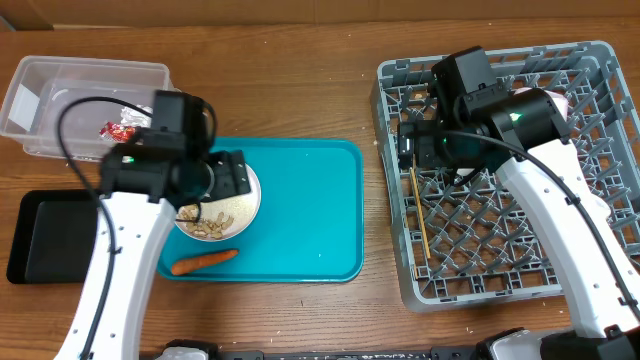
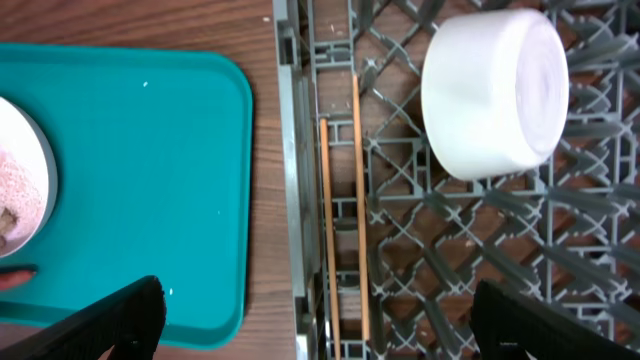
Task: Sort waste into correct bins and load items into the dishwasher
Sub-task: 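Reach the left gripper to the white plate rim and grasp it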
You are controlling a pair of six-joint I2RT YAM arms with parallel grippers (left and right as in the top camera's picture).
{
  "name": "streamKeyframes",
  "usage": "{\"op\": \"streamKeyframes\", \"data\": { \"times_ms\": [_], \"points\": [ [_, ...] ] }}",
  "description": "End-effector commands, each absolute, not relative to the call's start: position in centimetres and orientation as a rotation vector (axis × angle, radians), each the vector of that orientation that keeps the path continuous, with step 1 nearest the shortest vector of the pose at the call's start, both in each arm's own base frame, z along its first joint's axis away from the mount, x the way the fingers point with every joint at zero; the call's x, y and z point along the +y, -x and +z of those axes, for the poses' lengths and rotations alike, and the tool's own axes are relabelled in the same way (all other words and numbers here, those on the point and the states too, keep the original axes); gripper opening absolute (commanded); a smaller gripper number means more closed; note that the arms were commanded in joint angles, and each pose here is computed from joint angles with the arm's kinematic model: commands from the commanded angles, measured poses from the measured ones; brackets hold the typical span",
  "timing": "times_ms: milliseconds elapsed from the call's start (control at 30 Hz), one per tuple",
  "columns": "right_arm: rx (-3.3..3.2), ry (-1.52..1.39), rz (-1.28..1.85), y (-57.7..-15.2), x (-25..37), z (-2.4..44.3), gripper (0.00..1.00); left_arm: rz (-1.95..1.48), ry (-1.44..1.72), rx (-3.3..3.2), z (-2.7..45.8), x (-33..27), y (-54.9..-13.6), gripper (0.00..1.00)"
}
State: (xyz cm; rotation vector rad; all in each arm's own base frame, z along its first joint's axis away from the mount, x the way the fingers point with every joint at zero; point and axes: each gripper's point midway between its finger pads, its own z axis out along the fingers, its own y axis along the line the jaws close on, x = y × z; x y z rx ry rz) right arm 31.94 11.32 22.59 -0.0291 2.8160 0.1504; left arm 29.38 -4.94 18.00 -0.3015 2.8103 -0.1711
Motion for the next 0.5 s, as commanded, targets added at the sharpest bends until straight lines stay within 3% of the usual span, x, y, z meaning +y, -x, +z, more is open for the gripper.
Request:
{"op": "streamKeyframes", "data": {
  "times_ms": [0,467],
  "points": [
    [2.841,-0.014,0.143,-31.8,9.8,22.4,1.00,-0.239,0.299,2.871,15.1,-6.9,-29.0,0.89],
    [2.898,-0.243,0.164,-31.3,5.2,21.9,1.00,-0.219,0.383,2.983,5.3,-10.2,-32.8,0.87]
  ]
}}
